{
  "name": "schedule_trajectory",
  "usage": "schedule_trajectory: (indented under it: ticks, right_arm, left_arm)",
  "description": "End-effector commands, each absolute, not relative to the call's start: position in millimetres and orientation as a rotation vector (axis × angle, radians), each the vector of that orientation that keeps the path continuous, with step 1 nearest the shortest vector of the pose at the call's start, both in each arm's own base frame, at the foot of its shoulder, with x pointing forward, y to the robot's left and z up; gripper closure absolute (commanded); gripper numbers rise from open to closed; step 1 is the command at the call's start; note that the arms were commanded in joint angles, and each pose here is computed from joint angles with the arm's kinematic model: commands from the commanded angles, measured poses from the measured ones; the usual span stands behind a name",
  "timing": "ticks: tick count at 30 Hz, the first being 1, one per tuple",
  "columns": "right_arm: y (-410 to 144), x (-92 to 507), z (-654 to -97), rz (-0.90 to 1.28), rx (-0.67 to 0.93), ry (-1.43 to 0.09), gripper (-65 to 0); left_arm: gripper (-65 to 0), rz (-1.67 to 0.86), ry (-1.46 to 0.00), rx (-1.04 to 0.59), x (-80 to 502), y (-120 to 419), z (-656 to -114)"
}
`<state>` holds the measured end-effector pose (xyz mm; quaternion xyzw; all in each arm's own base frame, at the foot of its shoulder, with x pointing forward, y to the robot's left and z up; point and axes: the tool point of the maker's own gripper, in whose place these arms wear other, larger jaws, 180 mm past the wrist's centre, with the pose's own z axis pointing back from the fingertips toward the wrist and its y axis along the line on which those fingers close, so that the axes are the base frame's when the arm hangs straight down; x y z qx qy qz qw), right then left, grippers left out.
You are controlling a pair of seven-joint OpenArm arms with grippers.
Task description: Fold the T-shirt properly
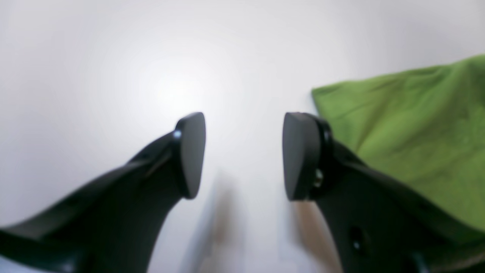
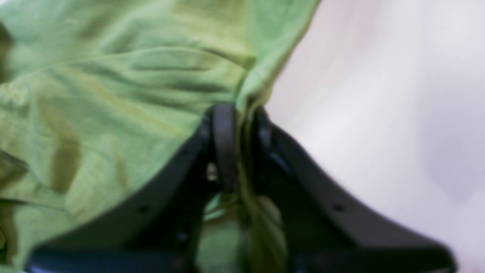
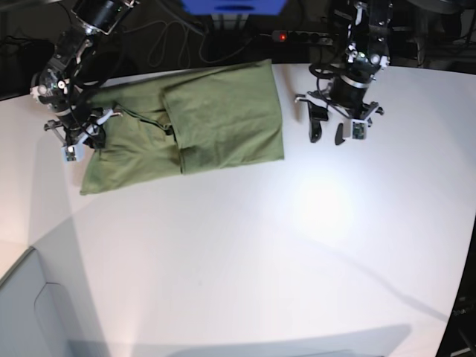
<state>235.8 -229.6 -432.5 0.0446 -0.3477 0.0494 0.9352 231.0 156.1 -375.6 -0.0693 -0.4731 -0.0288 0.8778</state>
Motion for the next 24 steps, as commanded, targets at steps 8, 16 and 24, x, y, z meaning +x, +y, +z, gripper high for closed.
schedule_trajectory:
  ticks: [8, 16, 24]
  right_arm:
    - [-240, 236, -412, 0.168, 0.003, -0.703, 0.0]
    - [-213, 252, -361, 0.250, -0.045, -0.837, 0.0]
    - [-138, 252, -330, 0.483, 0.026, -0.910, 0.0]
  left_arm:
    - [-30.9, -0.060, -1.015, -0.154, 234, 154, -369]
    - [-30.9, -0.055, -0.976, -0.153, 226, 155, -382]
    - [-30.9, -0.110, -0.912, -0.249, 215, 112, -404]
